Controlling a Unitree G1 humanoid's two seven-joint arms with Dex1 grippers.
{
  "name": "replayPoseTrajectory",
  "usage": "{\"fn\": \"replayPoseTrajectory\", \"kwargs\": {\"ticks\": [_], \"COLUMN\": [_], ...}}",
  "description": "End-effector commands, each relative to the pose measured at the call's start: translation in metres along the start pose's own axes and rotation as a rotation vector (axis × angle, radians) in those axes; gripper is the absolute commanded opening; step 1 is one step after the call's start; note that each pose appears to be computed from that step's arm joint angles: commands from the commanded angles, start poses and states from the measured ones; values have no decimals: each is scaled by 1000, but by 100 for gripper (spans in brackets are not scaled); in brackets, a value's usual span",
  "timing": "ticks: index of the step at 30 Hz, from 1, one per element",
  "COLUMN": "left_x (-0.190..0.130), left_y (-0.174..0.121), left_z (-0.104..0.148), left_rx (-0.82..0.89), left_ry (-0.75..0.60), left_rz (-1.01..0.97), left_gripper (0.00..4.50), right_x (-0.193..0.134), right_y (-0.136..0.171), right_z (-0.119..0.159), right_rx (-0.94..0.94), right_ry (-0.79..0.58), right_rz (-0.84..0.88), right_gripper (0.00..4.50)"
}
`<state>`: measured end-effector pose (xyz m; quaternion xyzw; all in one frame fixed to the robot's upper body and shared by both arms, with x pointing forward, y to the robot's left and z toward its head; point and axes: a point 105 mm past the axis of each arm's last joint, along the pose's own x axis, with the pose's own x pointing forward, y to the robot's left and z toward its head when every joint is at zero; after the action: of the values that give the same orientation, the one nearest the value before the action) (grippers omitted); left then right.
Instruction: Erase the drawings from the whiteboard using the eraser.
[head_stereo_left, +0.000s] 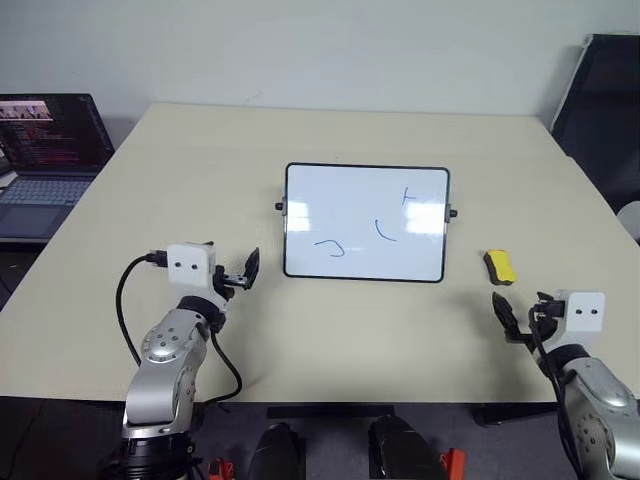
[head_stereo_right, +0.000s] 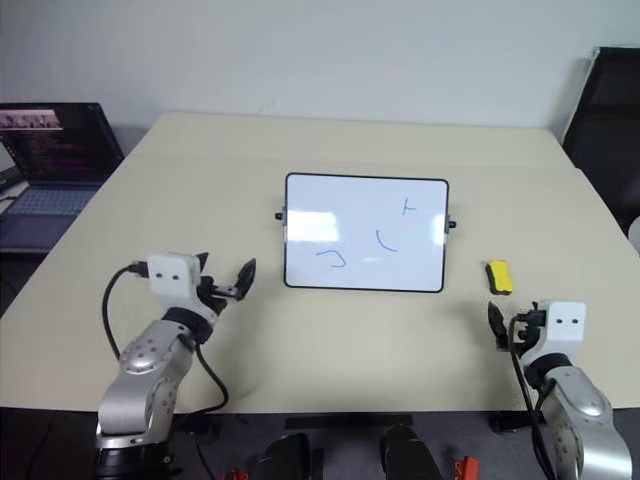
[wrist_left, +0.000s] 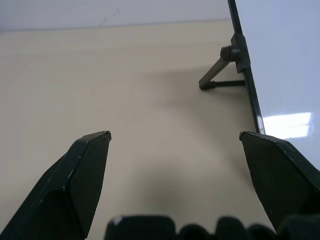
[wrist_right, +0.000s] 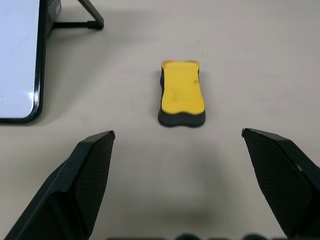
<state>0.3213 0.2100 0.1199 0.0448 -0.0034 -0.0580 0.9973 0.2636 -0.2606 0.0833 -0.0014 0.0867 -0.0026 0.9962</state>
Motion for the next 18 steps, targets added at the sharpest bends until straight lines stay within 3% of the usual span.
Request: {"fn": "replayPoseTrajectory", "kwargs": {"ticks": [1, 6, 12, 18], "left_x": [1, 1, 5, 14], "left_y": [-5, -10, -4, -44], "left_z": [7, 4, 32, 80], "left_rx": [-9, -15, 51, 101], "left_ry": [-27, -30, -124, -229], "left_rz": [-31, -89, -159, -471], "left_gripper": [450, 450, 450, 450], "right_x": [-3, -7, -4, 8], "right_y": [6, 13, 29, 32], "right_z": [16, 24, 42, 63], "right_rx": [-8, 14, -3, -12], "right_ry": [-44, -78, -115, -142], "right_rz": [7, 0, 86, 137], "right_gripper": [447, 447, 447, 447]}}
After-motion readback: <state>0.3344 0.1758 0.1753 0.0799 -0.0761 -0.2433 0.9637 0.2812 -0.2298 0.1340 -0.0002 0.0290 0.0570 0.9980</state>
